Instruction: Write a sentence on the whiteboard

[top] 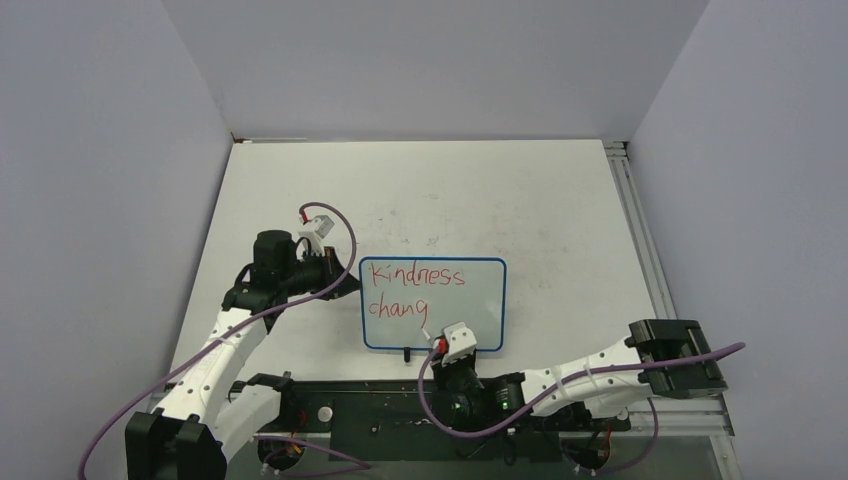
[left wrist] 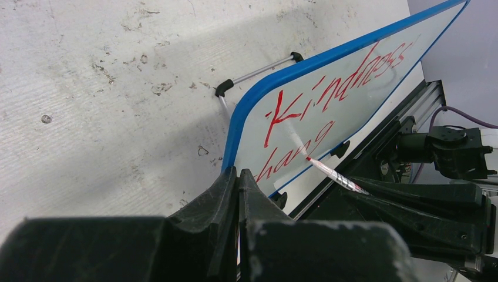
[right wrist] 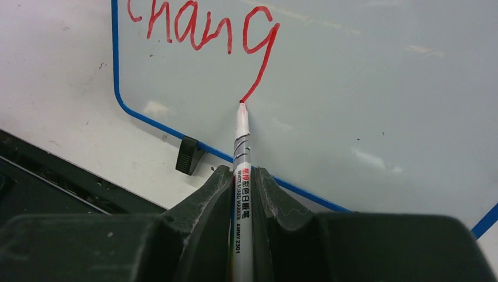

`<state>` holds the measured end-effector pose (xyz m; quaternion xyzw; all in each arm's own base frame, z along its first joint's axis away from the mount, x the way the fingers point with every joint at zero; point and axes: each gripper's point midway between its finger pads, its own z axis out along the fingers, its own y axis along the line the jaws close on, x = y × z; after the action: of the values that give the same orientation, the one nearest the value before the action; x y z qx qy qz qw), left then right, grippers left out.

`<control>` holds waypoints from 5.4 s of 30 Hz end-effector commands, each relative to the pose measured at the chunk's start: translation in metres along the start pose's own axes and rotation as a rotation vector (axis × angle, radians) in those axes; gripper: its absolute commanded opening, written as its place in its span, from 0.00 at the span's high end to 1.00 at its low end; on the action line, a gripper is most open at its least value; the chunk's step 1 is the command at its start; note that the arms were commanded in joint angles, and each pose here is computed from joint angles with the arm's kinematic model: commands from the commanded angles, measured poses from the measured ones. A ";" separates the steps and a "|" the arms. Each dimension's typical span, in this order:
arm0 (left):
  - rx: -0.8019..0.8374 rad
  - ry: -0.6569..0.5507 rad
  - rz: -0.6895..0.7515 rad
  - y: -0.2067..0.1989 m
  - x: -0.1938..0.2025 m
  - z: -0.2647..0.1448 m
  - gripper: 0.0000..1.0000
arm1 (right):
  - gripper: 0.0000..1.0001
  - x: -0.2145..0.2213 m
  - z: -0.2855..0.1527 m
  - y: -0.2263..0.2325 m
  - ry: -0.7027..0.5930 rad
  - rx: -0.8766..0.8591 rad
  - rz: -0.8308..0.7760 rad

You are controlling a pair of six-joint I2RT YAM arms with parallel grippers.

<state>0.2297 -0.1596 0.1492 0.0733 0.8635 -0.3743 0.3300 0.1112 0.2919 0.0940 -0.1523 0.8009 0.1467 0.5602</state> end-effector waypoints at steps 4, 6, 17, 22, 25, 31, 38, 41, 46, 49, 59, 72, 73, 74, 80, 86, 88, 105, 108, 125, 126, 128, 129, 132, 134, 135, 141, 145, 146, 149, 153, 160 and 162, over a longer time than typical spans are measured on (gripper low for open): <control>0.044 -0.046 0.051 -0.016 -0.018 -0.005 1.00 | 0.95 -0.010 0.004 0.016 -0.024 -0.013 0.003; 0.043 -0.045 0.050 -0.015 -0.018 -0.005 1.00 | 0.95 -0.015 0.007 0.021 -0.038 -0.019 0.004; 0.042 -0.045 0.049 -0.015 -0.018 -0.005 1.00 | 0.95 -0.060 0.001 0.029 -0.123 -0.050 0.042; 0.042 -0.043 0.048 -0.015 -0.018 -0.004 1.00 | 0.95 -0.063 -0.002 0.014 -0.131 -0.015 0.045; 0.043 -0.042 0.049 -0.015 -0.018 -0.004 1.00 | 0.95 -0.061 -0.004 0.003 -0.131 0.010 0.045; 0.040 -0.041 0.047 -0.014 -0.018 -0.004 1.00 | 0.95 -0.058 -0.006 -0.014 -0.130 0.050 0.039; 0.039 -0.041 0.046 -0.014 -0.017 -0.004 1.00 | 0.95 -0.053 -0.007 -0.021 -0.126 0.066 0.036; 0.039 -0.041 0.046 -0.014 -0.017 -0.004 1.00 | 0.95 -0.050 -0.007 -0.022 -0.121 0.069 0.038; 0.039 -0.041 0.046 -0.014 -0.017 -0.004 1.00 | 0.95 -0.046 -0.004 -0.025 -0.112 0.075 0.037; 0.039 -0.041 0.046 -0.014 -0.017 -0.004 1.00 | 0.95 -0.044 -0.003 -0.027 -0.109 0.080 0.032; 0.039 -0.041 0.046 -0.014 -0.018 -0.004 1.00 | 0.95 -0.037 0.000 -0.032 -0.091 0.088 0.032; 0.040 -0.047 0.050 -0.015 -0.019 -0.005 1.00 | 0.95 -0.036 -0.002 -0.039 -0.083 0.112 0.030; 0.041 -0.045 0.049 -0.015 -0.018 -0.005 1.00 | 0.95 -0.036 -0.003 -0.040 -0.083 0.114 0.031; 0.040 -0.045 0.049 -0.015 -0.018 -0.005 1.00 | 0.95 -0.037 -0.003 -0.041 -0.085 0.116 0.032; 0.041 -0.044 0.048 -0.014 -0.018 -0.005 1.00 | 0.95 -0.040 -0.004 -0.043 -0.099 0.129 0.031; 0.040 -0.042 0.047 -0.014 -0.018 -0.004 1.00 | 0.95 -0.049 -0.005 -0.045 -0.124 0.138 0.033; 0.041 -0.042 0.047 -0.014 -0.018 -0.004 1.00 | 0.95 -0.052 -0.005 -0.045 -0.131 0.142 0.032; 0.044 -0.040 0.047 -0.014 -0.018 -0.004 1.00 | 0.95 -0.062 0.005 -0.038 -0.142 0.125 0.028; 0.044 -0.040 0.047 -0.014 -0.018 -0.004 1.00 | 0.95 -0.061 0.007 -0.035 -0.136 0.116 0.023; 0.045 -0.043 0.049 -0.015 -0.018 -0.004 1.00 | 0.95 -0.032 0.006 -0.024 -0.060 0.071 0.014; 0.044 -0.043 0.048 -0.015 -0.018 -0.004 1.00 | 0.95 -0.031 0.005 -0.024 -0.058 0.071 0.014; 0.045 -0.042 0.049 -0.015 -0.018 -0.004 1.00 | 0.95 -0.027 0.002 -0.025 -0.051 0.071 0.013; 0.045 -0.042 0.049 -0.015 -0.018 -0.004 1.00 | 0.95 -0.026 0.001 -0.025 -0.049 0.071 0.014; 0.046 -0.043 0.050 -0.015 -0.018 -0.004 1.00 | 0.95 -0.022 -0.002 -0.028 -0.043 0.081 0.012; 0.044 -0.043 0.049 -0.015 -0.018 -0.004 1.00 | 0.95 -0.021 -0.004 -0.031 -0.045 0.094 0.013; 0.045 -0.042 0.049 -0.015 -0.018 -0.004 1.00 | 0.95 -0.022 -0.005 -0.033 -0.046 0.100 0.010; 0.044 -0.043 0.048 -0.015 -0.018 -0.004 1.00 | 0.95 -0.029 -0.008 -0.043 -0.067 0.134 0.013; 0.043 -0.044 0.049 -0.015 -0.018 -0.004 1.00 | 0.95 -0.035 -0.010 -0.045 -0.078 0.133 0.014; 0.043 -0.042 0.048 -0.014 -0.018 -0.004 1.00 | 0.95 -0.037 -0.011 -0.043 -0.082 0.123 0.011; 0.042 -0.042 0.048 -0.014 -0.018 -0.004 1.00 | 0.95 -0.045 -0.016 -0.035 -0.102 0.079 -0.007; 0.042 -0.041 0.047 -0.014 -0.018 -0.004 1.00 | 0.95 -0.063 -0.023 -0.027 -0.137 0.042 0.012; 0.041 -0.042 0.048 -0.014 -0.017 -0.004 1.00 | 0.95 -0.076 -0.028 -0.041 -0.163 0.104 0.038; 0.040 -0.043 0.048 -0.014 -0.018 -0.004 1.00 | 0.95 -0.076 -0.028 -0.047 -0.160 0.120 0.027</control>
<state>0.2286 -0.1608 0.1498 0.0752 0.8623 -0.3782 0.3281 0.1246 0.2535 0.1521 -0.1261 0.7716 0.1271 0.6104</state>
